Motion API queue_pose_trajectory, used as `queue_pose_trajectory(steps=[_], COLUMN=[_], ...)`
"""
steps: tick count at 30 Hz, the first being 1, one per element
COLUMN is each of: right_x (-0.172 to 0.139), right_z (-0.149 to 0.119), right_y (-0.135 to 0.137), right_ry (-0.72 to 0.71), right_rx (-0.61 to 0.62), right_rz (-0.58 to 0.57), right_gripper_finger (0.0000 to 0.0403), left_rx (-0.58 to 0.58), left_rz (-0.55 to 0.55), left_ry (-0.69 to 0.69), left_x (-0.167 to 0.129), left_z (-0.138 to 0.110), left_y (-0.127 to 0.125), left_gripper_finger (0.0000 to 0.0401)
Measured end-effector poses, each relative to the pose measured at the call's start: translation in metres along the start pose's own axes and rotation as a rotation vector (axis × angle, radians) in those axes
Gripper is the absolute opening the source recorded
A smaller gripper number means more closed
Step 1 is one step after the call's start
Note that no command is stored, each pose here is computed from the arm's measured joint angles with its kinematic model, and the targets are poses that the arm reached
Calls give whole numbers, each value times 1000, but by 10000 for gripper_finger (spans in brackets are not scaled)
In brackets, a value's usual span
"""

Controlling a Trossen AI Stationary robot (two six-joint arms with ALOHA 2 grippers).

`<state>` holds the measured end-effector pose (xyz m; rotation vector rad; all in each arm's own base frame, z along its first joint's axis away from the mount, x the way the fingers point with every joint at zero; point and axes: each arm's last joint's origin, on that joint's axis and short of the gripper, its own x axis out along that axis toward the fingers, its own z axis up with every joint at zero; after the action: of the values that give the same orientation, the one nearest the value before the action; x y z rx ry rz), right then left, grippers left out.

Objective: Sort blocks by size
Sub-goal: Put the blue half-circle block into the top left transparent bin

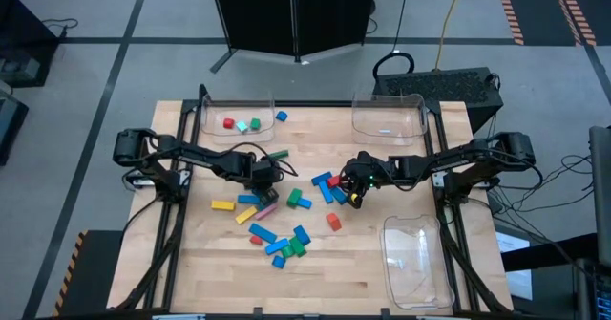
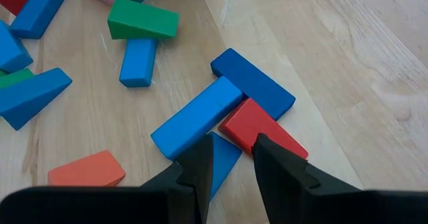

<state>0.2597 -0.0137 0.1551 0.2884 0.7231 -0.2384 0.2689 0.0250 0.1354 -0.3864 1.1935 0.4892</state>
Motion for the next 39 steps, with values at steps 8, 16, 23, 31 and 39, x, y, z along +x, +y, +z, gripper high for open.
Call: queue_pose_trajectory(steps=[8,16,23,31,39], right_x=[0,0,0,0,0], right_z=[0,0,0,0,0], right_y=[0,0,0,0,0], right_ry=[-2,-1,3,1,1], right_rx=[1,2,2,10,10], right_rz=[0,1,0,0,0], right_gripper_finger=[100,100,100,100,100], left_rx=[20,-44,-62,-72,-135], left_rz=[16,11,24,-18,9], left_ry=[29,36,68,98,125], left_x=[-32,-37,-29,-29,-23], left_z=[0,-4,-7,-8,-20], left_y=[5,2,-2,-4,-5], left_gripper_finger=[86,117,205,235,235])
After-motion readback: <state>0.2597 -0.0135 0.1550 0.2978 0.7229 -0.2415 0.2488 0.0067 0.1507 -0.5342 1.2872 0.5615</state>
